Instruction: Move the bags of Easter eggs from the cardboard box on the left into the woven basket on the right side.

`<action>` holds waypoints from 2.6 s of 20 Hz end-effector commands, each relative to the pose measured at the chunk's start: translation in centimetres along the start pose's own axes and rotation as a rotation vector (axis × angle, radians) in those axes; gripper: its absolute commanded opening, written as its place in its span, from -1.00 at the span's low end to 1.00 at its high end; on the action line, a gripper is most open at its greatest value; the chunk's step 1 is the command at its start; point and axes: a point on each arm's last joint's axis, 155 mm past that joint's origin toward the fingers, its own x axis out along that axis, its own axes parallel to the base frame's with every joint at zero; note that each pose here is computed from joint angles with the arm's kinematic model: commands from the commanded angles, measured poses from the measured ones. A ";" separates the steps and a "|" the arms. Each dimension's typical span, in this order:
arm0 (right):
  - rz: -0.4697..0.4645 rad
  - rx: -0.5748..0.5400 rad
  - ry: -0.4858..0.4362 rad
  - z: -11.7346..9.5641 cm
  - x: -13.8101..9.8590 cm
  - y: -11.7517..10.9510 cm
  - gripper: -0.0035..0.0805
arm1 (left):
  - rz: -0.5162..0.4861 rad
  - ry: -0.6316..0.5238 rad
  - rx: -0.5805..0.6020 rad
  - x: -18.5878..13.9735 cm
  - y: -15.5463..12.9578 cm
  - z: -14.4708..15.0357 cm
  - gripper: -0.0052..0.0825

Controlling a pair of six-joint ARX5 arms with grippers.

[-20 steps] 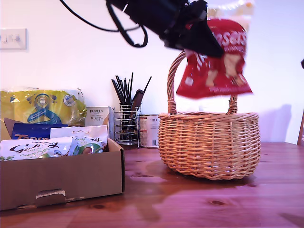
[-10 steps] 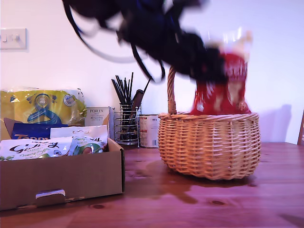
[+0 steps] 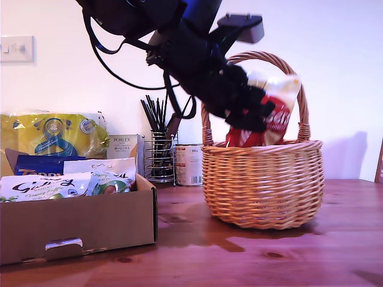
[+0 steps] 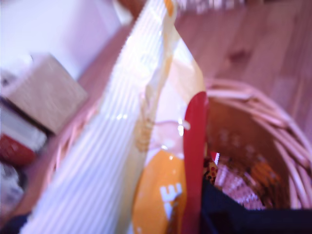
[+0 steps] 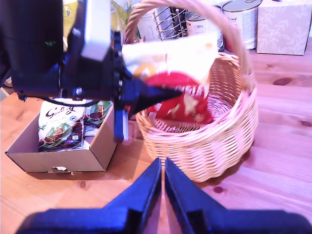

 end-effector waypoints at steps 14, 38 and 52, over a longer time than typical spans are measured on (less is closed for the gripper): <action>0.006 -0.005 0.008 -0.4 0.2 0.1 -0.95 | -0.009 0.015 -0.005 -1.8 -0.1 0.9 0.22; 0.204 -0.094 0.054 -0.7 2.1 4.0 -0.95 | -0.065 0.195 -0.256 -16.5 2.4 -5.0 -0.93; 0.277 -0.227 0.211 -4.6 8.1 7.0 -0.95 | 0.122 0.237 -0.349 -22.9 12.1 -16.2 -0.83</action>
